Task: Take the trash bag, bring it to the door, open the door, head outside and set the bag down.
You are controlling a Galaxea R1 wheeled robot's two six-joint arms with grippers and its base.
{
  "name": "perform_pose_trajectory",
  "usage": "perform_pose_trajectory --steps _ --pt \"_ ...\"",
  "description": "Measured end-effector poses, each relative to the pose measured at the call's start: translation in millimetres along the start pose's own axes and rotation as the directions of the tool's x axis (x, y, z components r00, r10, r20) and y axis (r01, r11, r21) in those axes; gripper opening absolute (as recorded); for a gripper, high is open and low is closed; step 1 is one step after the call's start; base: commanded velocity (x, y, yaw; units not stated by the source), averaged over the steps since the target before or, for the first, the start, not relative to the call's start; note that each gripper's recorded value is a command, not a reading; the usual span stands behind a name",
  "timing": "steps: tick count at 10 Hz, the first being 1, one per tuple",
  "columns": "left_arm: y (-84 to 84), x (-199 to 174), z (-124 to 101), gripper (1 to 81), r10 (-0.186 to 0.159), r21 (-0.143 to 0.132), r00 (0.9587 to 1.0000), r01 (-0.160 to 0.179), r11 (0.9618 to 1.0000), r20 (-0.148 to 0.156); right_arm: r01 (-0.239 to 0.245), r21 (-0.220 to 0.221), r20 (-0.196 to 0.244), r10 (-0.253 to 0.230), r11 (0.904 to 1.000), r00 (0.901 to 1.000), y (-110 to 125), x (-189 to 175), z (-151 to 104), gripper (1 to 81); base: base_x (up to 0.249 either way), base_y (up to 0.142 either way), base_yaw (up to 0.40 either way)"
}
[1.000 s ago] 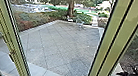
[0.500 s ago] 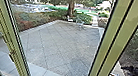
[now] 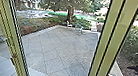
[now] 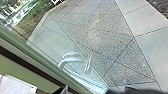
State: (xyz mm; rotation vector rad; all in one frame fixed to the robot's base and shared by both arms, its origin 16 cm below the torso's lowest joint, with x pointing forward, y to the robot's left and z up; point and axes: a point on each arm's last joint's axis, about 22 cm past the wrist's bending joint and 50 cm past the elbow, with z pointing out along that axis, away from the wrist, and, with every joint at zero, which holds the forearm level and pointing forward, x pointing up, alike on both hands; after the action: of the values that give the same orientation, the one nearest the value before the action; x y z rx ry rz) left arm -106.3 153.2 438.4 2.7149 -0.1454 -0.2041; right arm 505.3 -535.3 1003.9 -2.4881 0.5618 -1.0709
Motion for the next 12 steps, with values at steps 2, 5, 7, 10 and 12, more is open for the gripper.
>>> perform_pose_trajectory --steps 2,5,7,10,12 --pt "0.1 -2 0 1.0 0.001 0.000 1.0000 -0.001 1.0000 0.005 0.006 -0.007 0.006 -0.006 1.0000 1.0000 1 -2 0 81.1 0.000 0.000 0.000" --pt "-6.5 28 -3 1.0 0.073 0.013 0.9971 -0.072 0.9973 -0.022 0.009 -0.035 -0.108 -0.012 0.9993 0.9940 24 21 -72 81.1 0.000 0.000 0.000" --pt "-8.6 38 -4 1.0 0.095 0.020 0.9947 -0.095 0.9953 -0.039 0.013 -0.075 -0.172 -0.025 0.9971 0.9847 45 35 -112 81.1 0.000 0.000 0.000" --pt "-8.7 34 -3 1.0 0.095 0.021 0.9948 -0.095 0.9953 -0.036 0.024 -0.109 -0.107 -0.036 0.9937 0.9936 32 26 -106 81.1 0.000 0.000 0.000" --pt "-9.1 34 -4 1.0 0.095 0.021 0.9948 -0.095 0.9953 -0.036 -0.008 -0.140 -0.081 -0.004 0.9901 0.9967 34 26 -112 81.1 0.000 0.000 0.000"
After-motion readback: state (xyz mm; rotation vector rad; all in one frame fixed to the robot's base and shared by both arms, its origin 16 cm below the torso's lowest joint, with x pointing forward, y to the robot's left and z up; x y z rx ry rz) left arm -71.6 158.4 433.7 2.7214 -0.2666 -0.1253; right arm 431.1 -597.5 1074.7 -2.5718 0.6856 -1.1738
